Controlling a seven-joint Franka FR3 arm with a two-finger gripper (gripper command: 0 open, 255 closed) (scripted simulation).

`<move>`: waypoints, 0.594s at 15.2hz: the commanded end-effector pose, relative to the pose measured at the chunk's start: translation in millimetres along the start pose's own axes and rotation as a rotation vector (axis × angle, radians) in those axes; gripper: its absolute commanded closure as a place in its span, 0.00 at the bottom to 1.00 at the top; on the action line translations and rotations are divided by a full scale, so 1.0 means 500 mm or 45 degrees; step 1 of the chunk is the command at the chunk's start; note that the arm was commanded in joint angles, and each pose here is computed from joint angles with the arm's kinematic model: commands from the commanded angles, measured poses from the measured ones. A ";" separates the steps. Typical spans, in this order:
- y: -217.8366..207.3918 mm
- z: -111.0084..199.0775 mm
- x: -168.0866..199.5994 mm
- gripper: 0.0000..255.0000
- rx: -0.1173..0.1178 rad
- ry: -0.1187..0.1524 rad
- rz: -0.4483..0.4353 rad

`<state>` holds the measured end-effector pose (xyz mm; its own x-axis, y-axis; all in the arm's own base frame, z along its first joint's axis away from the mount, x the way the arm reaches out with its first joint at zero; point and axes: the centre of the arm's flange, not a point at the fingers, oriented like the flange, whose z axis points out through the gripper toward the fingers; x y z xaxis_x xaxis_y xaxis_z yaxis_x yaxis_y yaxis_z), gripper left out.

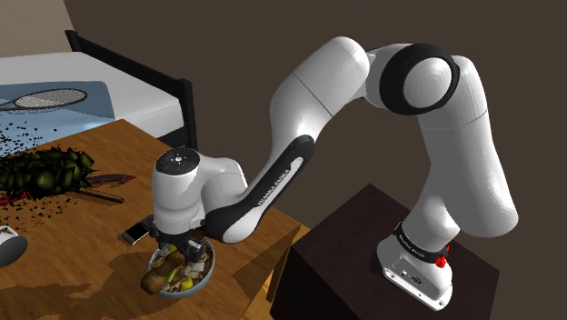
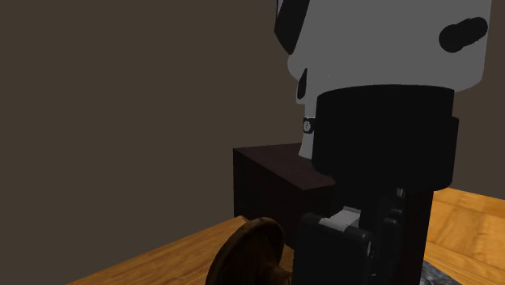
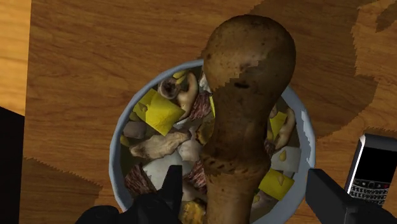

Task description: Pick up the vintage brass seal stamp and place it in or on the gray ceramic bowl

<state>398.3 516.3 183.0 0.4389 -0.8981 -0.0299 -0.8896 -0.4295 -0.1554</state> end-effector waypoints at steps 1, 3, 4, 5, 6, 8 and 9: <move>0.000 0.000 0.000 0.00 0.000 0.000 0.000; 0.000 0.000 0.000 0.00 0.000 0.000 0.000; 0.000 0.000 0.000 0.00 0.000 0.000 0.000; 0.000 -0.027 0.000 0.00 0.000 0.000 0.000; 0.000 -0.053 0.000 0.00 0.000 0.000 0.000; 0.000 -0.100 0.000 0.00 0.000 0.000 0.000; 0.000 -0.100 0.000 0.00 0.000 0.000 0.000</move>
<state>391.7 512.4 227.9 0.4389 -0.8980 -0.0306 -0.8895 -0.4294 -0.1564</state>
